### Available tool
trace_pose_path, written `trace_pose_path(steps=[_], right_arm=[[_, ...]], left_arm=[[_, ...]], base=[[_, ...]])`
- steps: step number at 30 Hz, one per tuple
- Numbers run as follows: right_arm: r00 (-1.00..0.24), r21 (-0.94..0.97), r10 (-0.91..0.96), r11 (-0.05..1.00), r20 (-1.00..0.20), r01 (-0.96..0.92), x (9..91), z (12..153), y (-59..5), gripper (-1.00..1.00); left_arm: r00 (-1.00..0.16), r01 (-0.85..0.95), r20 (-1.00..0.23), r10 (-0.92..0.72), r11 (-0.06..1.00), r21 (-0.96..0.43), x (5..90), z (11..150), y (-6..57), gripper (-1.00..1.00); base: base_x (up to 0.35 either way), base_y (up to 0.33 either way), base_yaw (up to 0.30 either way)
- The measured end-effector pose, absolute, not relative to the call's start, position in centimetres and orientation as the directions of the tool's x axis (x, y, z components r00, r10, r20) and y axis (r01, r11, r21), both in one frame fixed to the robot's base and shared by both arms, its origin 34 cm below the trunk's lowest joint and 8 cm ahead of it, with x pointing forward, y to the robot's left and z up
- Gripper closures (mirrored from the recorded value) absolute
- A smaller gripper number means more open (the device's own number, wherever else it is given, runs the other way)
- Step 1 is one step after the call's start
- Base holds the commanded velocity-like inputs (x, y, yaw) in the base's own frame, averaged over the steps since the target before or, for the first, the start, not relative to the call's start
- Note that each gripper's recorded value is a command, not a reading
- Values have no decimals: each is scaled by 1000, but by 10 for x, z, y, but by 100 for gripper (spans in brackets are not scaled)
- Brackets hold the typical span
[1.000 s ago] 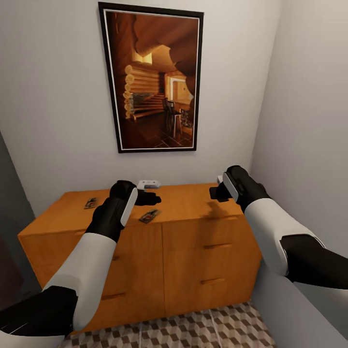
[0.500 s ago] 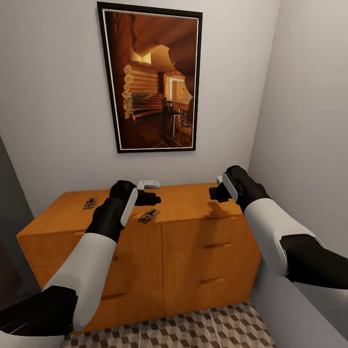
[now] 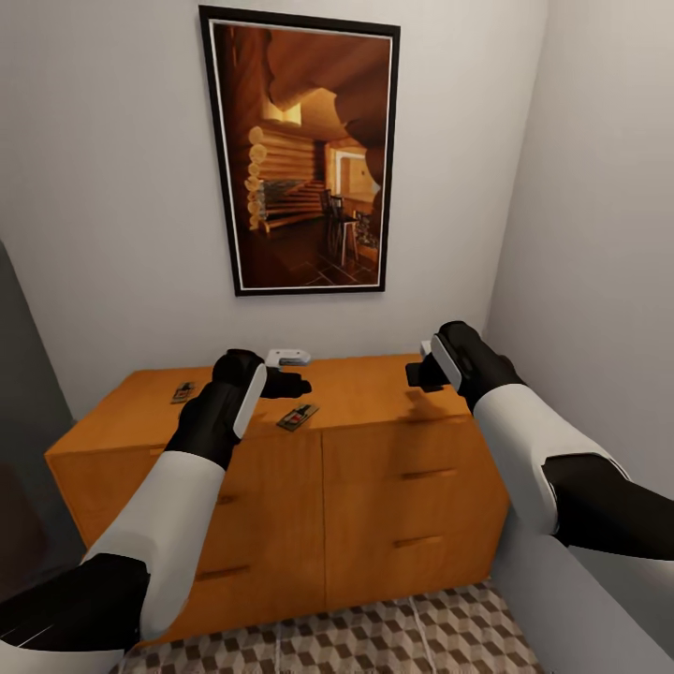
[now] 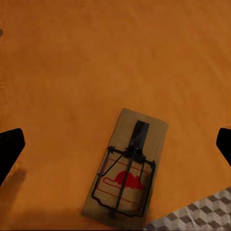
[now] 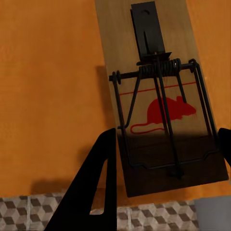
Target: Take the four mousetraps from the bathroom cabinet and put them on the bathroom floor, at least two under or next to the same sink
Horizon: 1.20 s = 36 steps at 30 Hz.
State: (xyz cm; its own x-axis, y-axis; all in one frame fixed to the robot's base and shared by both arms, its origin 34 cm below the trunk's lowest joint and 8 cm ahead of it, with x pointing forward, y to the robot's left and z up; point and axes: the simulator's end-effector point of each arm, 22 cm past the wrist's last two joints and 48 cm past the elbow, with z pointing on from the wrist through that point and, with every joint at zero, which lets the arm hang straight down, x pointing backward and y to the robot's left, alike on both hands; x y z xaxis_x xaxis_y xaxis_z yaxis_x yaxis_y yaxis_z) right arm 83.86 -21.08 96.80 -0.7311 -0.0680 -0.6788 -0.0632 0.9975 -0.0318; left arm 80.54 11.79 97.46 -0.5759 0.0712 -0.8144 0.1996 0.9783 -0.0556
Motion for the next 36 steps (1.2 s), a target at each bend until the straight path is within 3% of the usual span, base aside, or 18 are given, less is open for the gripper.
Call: trace_pose_path(steps=[19, 36], right_arm=[[-732, -34, -69, 997, -678, -62, 839, 968, -212, 100], [-732, -33, -68, 998, -678, -62, 838, 968, -212, 100]], left_arm=[[-571, 208, -816, 88, 977, -40, 805, 975, 115, -100], [-571, 208, -816, 89, 977, -40, 805, 975, 115, -100]], base=[[-18, 50, -10], [0, 0, -220]])
